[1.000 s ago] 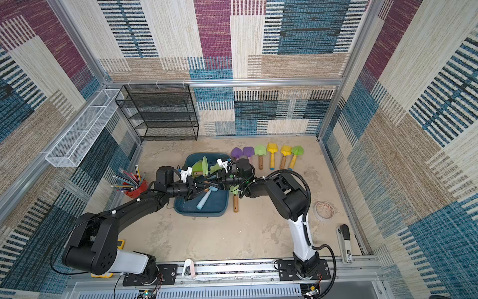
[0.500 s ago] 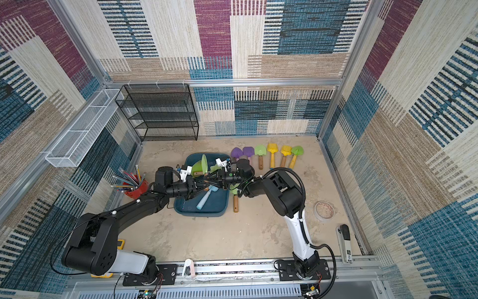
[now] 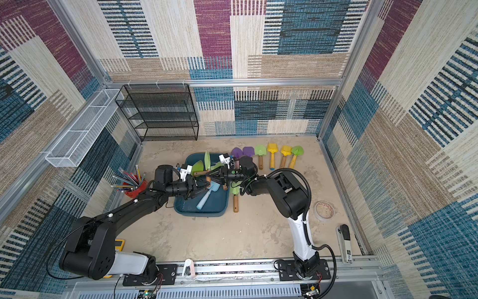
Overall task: Take the shovel out of the storage box
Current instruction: Place the shovel at the center of the board.
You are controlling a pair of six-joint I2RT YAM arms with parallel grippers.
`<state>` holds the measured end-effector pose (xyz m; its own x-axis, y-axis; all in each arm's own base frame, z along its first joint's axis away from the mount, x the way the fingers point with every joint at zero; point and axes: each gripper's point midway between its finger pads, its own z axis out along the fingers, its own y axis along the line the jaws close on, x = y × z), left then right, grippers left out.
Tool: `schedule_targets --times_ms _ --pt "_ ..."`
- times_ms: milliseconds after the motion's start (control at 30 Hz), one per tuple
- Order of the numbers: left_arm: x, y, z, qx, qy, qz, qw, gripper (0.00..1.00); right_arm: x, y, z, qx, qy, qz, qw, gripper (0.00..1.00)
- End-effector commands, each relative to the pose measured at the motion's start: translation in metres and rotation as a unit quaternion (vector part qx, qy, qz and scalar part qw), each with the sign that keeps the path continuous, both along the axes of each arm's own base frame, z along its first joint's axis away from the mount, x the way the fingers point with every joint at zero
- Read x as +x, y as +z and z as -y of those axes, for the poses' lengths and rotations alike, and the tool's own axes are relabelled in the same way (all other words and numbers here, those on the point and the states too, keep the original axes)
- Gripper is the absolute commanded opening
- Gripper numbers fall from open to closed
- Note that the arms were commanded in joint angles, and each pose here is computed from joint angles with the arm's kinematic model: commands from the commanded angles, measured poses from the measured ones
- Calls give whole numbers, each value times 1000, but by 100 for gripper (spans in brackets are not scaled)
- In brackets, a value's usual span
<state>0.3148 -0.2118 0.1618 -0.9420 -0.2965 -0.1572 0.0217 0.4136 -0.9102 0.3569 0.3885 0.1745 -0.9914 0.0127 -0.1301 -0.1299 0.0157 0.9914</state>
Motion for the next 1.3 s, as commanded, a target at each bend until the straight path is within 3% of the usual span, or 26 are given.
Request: schedule_targets --times_ms 0,233,567,700,900,1267 --pt "-2 -4 -9 55 -2 17 998 49 6 -1 5 -39 -24 36 998 16" --pt "-7 -30 -36 189 17 7 982 48 16 -15 29 -166 -83 79 979 17" --pt "-24 -60 -47 372 -5 7 928 53 15 -16 79 -310 -159 137 927 19" --pt "-27 -69 -51 418 -17 5 908 55 6 -25 100 -352 -176 140 909 19" --pt "-27 -80 -47 444 -36 4 896 55 -6 -48 128 -409 -195 131 882 19" --pt "-23 -97 -37 448 -62 -6 892 55 -32 -79 166 -476 -204 108 848 19"
